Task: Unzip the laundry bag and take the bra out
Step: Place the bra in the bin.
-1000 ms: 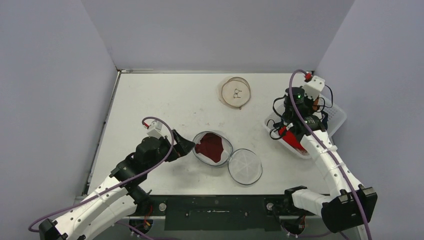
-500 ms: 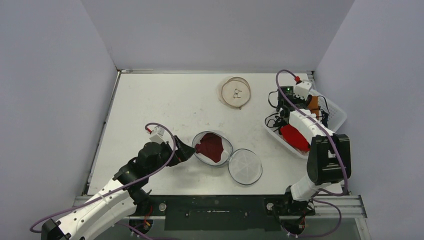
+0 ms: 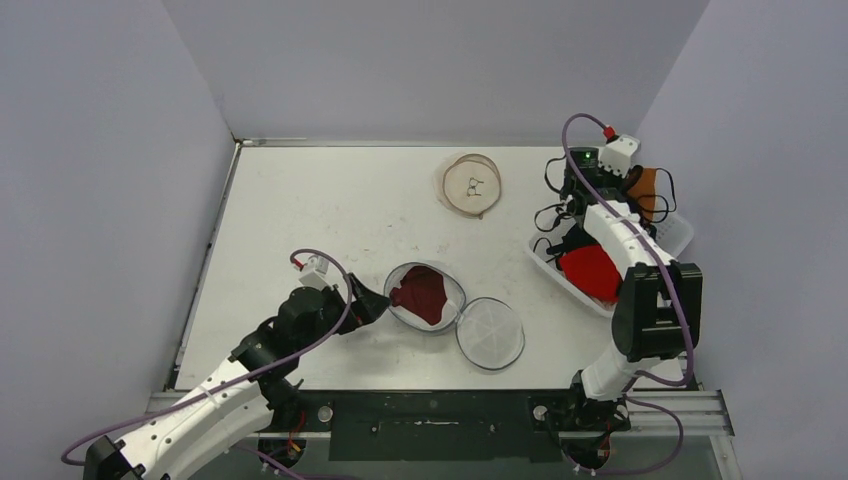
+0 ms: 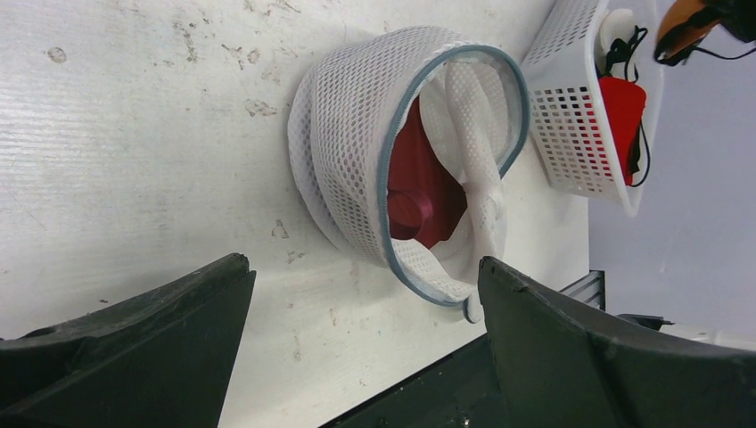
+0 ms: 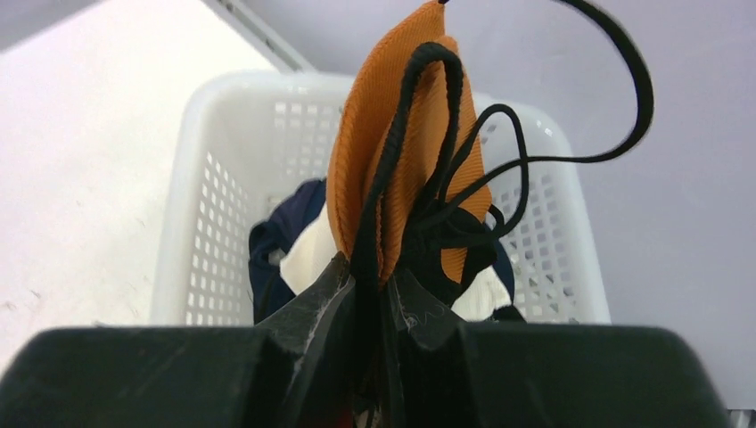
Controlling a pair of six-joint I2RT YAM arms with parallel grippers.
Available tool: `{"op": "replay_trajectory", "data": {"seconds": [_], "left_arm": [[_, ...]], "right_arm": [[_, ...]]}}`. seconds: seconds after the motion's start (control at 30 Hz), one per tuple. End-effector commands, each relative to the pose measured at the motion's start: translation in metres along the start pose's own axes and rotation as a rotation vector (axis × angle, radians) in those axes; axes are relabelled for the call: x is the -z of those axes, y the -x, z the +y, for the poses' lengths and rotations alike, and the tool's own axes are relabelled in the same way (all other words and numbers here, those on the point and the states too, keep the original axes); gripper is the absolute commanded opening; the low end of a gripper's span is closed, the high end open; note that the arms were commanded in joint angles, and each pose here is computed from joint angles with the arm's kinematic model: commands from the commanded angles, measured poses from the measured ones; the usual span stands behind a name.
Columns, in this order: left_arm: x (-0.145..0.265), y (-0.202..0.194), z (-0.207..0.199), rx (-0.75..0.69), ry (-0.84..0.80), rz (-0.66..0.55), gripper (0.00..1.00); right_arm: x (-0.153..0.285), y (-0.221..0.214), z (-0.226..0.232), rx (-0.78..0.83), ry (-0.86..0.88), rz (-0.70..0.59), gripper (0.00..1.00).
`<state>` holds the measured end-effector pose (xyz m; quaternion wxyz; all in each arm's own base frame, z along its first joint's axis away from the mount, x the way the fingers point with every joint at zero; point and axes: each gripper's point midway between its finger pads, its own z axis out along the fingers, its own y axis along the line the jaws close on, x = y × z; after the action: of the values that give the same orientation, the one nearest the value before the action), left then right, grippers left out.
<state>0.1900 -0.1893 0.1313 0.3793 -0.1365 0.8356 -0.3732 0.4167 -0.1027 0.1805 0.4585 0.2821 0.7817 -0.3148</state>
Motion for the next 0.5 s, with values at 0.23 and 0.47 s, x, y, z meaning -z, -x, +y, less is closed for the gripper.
{"op": "replay_trajectory", "data": {"seconds": [0.23,0.47], "left_arm": [[-0.007,0.004,-0.011,-0.012,-0.023,0.006,0.96],[0.001,0.009,-0.009,-0.019,-0.016,-0.023,0.96]], "right_arm": [[-0.023,0.001,0.002,0.134,-0.149,0.070,0.05],[-0.041,-0.034,0.013,0.170,-0.110,0.155,0.05]]}}
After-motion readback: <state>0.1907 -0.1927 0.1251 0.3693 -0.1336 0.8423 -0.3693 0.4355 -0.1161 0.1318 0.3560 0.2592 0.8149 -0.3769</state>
